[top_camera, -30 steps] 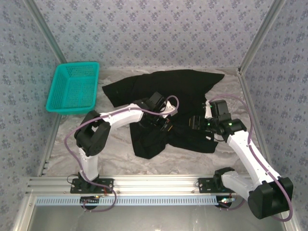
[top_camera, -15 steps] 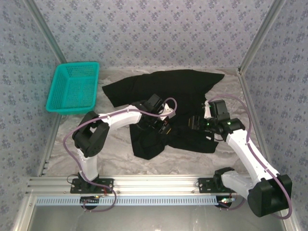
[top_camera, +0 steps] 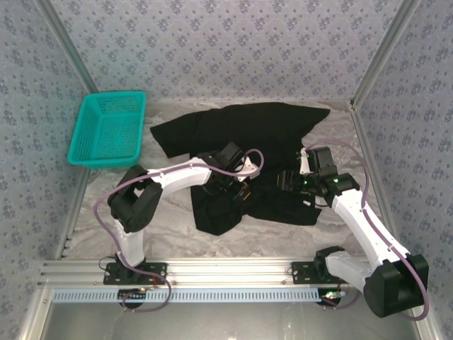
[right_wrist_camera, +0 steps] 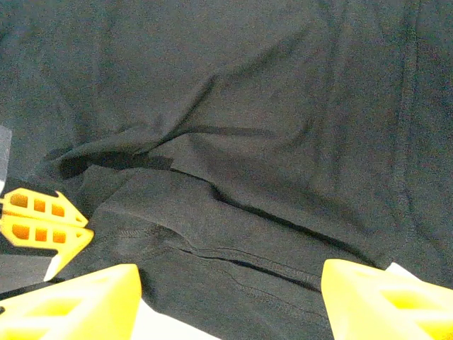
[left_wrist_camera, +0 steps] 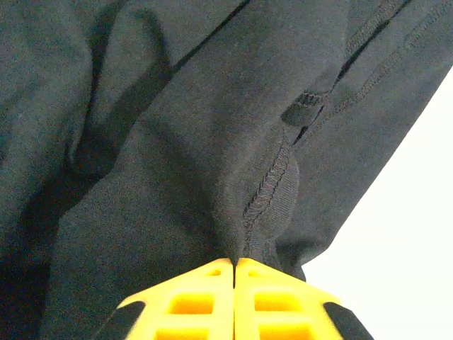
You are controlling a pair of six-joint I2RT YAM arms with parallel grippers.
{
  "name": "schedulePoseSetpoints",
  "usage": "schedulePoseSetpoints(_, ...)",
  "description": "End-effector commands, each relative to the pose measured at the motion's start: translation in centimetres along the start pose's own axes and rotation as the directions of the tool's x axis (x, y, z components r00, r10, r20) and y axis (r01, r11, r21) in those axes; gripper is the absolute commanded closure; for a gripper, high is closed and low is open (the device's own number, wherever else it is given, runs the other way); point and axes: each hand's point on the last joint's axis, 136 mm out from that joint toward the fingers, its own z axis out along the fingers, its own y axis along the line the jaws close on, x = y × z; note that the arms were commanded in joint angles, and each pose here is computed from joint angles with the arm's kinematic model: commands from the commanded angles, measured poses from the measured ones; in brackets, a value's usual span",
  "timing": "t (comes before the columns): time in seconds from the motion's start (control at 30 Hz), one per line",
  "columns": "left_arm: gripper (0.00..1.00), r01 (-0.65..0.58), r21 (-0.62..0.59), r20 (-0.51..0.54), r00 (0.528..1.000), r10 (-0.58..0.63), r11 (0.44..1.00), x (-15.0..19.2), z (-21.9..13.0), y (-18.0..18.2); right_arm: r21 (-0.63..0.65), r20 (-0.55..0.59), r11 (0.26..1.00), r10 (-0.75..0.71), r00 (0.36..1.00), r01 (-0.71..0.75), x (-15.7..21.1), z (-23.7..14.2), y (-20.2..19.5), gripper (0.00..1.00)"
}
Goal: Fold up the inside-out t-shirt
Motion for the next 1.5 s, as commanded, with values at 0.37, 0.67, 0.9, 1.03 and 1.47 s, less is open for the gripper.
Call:
schedulePoseSetpoints(0.37,1.00,0.104,0.145,0.245,0.960,-0.138,0.984,-3.7,-8.6,-2.8,-0.145,0.003,0.981,-0.127,0.992,0.126,2.2,-0.3,3.6,0.31)
schedulePoseSetpoints(0.67,1.00,0.138,0.095,0.168,0.974,-0.152,0.986,-2.7,-7.2,-1.5,-0.216,0.002,0.935,-0.286,0.958,0.280,4.7,1.1,7.1,0.33)
schedulePoseSetpoints(0.9,1.00,0.158,0.118,0.159,0.971,-0.175,0.980,-3.1,-6.1,-1.0,-0.178,-0.017,0.961,-0.219,0.976,0.213,6.5,6.1,6.9,0.39)
schedulePoseSetpoints(1.03,1.00,0.191,0.106,0.169,0.964,-0.207,0.976,-3.2,-6.5,-0.2,-0.113,-0.096,0.980,-0.174,0.980,0.162,8.5,8.8,5.5,0.54)
schedulePoseSetpoints(1.47,0.98,0.254,0.055,0.233,0.937,-0.260,0.966,-3.6,-8.7,2.5,0.152,-0.247,0.988,0.010,0.969,0.029,13.4,7.5,-0.7,0.98)
